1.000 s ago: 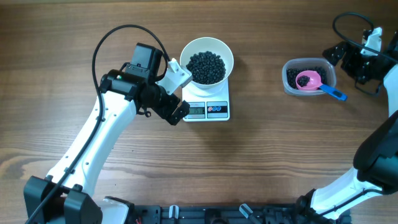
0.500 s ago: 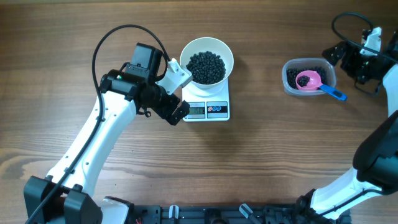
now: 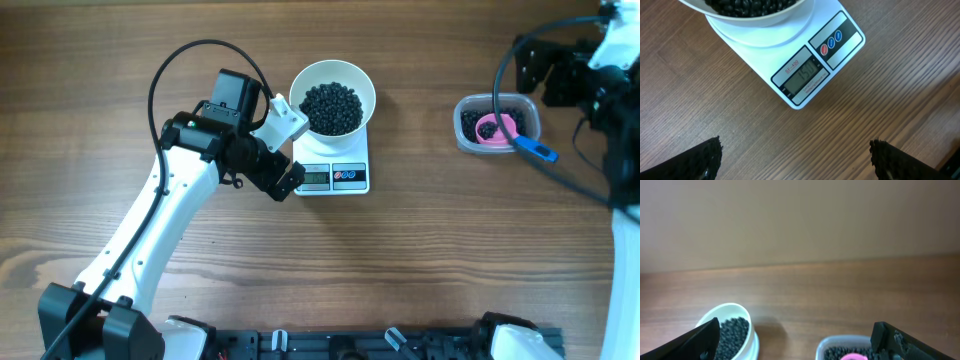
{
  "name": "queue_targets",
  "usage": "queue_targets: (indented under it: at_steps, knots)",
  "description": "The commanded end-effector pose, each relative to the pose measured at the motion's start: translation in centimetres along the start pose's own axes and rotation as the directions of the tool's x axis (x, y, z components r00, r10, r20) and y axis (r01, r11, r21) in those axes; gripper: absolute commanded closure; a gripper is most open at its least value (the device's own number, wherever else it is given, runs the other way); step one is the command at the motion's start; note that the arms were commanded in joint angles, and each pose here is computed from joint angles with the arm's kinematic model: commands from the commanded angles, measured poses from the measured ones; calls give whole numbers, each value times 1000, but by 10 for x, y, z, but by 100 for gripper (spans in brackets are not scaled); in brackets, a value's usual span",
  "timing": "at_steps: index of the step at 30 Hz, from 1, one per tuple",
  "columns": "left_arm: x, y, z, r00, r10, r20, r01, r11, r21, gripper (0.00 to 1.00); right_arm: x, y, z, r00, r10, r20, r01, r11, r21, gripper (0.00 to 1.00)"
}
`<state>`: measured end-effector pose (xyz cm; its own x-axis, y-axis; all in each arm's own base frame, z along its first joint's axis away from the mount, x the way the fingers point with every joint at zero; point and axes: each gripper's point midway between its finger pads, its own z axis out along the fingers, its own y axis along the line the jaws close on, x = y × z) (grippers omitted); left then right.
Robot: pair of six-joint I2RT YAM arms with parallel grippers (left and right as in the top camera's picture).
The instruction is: Scoop item into bowl and weigh 150g on scale
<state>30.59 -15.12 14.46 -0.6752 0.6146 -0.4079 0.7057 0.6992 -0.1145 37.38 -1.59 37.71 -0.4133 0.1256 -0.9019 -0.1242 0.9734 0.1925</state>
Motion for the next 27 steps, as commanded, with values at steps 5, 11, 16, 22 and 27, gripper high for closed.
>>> queue_targets:
  at_steps: [5, 11, 16, 22, 27]
  knots:
    - [-2, 0, -1, 1000, 11, 8, -11, 1000, 10, 0, -24, 27, -77, 986, -67, 150, 62, 997, 38, 0]
    - [-2, 0, -1, 1000, 11, 8, -11, 1000, 10, 0, -27, 63, -132, 968, -57, 245, 70, 997, -45, 0]
    - [-2, 0, -1, 1000, 11, 8, -11, 1000, 10, 0, -26, 77, -165, 948, -83, 307, 100, 994, -42, 0]
    - [-2, 0, -1, 1000, 11, 8, -11, 1000, 10, 0, -6, 86, -189, 926, -106, 363, 128, 991, -36, 0]
    - [-2, 0, -1, 1000, 11, 8, -11, 1000, 10, 0, 14, 88, -196, 874, -146, 464, 177, 984, -24, 0]
